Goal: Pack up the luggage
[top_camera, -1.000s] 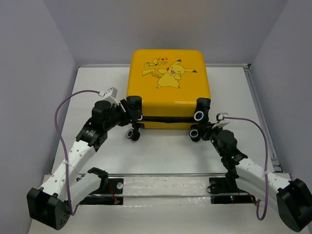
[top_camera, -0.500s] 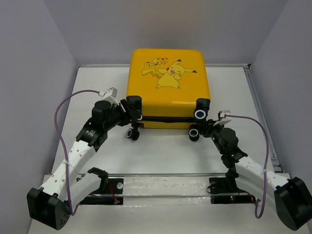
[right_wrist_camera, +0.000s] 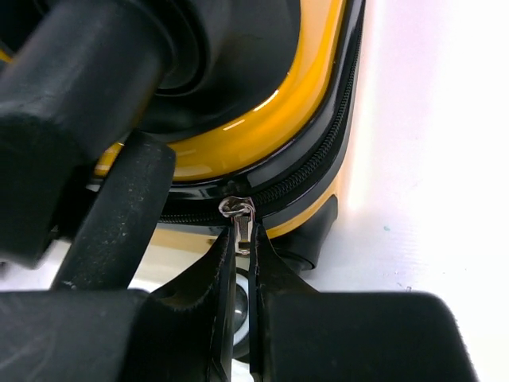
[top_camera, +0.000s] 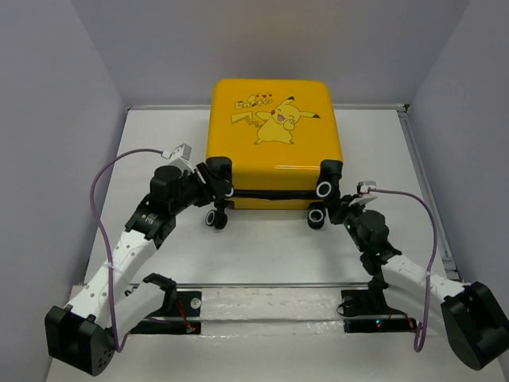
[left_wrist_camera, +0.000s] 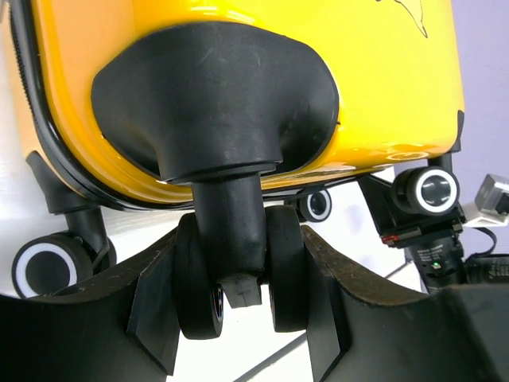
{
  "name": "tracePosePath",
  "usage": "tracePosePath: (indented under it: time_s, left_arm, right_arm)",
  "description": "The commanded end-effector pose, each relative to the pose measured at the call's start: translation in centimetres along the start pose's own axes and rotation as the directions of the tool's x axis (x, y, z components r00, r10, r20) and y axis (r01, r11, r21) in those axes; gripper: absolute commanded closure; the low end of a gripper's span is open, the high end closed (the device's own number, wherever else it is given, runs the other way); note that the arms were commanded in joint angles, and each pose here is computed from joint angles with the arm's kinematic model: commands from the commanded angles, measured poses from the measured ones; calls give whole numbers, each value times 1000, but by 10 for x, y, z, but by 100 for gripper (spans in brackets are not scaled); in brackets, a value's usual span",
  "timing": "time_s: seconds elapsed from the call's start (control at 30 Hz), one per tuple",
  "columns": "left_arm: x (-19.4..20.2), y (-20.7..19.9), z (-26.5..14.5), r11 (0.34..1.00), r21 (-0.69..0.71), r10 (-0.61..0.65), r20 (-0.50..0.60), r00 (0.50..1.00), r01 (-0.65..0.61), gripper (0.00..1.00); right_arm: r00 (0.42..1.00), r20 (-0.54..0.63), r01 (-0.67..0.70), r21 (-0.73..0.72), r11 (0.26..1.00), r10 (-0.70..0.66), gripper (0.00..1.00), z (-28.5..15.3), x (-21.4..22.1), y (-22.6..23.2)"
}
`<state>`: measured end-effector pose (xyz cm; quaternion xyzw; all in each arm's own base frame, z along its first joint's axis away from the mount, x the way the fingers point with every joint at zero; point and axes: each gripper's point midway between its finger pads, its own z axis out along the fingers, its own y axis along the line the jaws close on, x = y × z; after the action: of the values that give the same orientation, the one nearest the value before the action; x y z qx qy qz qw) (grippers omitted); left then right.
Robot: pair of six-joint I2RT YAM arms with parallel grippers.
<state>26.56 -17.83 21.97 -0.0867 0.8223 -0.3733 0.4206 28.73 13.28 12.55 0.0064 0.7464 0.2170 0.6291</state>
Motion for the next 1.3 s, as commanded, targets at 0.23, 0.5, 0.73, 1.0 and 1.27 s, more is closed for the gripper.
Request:
tracePosePath:
  time_s: [0.23,0.5,0.73,1.0,1.27]
  left_arm:
    - [-49,-124,-43,853,499,44,222,974,-152,94]
    - [-35,-141,-39,835,535,35,188,982,-132,94]
    - [-22,-154,-38,817,562,51,153,987,-130,94]
    - [-39,-164,-46,825,536,84,201,976,-181,94]
    - [-45,-164,-46,836,517,80,217,973,-184,94]
  right_arm:
    - [991,69,112,-23,993,-111,93,6,13,62]
    - [984,53,175,-82,981,-172,93,31,49,144]
    - [998,-14,52,-414,909,-64,93,32,68,260]
    - [997,-49,22,-609,793,-65,93,-19,58,341]
    - [988,-115,50,-394,918,-103,93,-33,41,236]
